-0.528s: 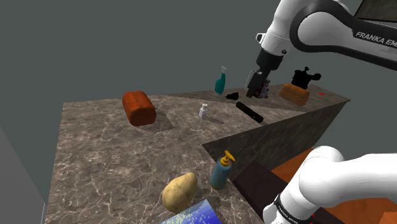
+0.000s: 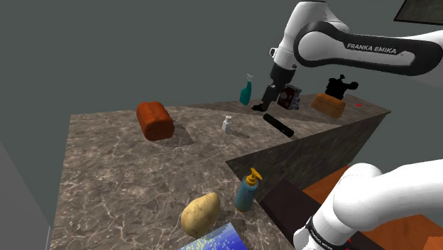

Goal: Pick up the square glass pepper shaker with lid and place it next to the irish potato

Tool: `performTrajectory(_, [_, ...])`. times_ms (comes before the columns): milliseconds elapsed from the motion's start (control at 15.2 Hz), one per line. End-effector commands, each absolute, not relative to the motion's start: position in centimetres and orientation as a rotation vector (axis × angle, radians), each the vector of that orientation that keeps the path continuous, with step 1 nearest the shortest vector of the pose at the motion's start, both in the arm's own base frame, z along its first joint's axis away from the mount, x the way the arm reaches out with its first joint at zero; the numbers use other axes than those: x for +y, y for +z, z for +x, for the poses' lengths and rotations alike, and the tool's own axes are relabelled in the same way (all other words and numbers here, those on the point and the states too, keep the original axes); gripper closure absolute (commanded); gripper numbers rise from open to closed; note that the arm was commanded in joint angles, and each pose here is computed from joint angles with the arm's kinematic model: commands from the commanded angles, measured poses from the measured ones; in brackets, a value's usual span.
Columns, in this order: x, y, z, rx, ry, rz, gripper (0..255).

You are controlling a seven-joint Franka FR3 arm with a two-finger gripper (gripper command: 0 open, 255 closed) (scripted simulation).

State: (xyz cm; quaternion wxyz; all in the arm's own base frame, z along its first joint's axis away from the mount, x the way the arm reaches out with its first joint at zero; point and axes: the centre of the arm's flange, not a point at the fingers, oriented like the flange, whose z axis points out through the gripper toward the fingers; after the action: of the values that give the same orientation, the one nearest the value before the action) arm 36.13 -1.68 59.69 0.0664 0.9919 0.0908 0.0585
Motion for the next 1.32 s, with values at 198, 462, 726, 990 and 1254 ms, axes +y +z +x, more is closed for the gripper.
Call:
performTrajectory(198, [-4.3,56.4,41.2,0.286,0.164,3.007,0])
performTrajectory(462, [-6.4,53.5,45.3,0.294,0.152,3.021,0])
performTrajectory(726, [-8.5,50.6,49.4,0.303,0.140,3.034,0])
performTrajectory(990, [-10.5,47.6,53.5,0.312,0.128,3.047,0])
performTrajectory(1254, [-12.4,44.5,57.5,0.321,0.116,3.060,0])
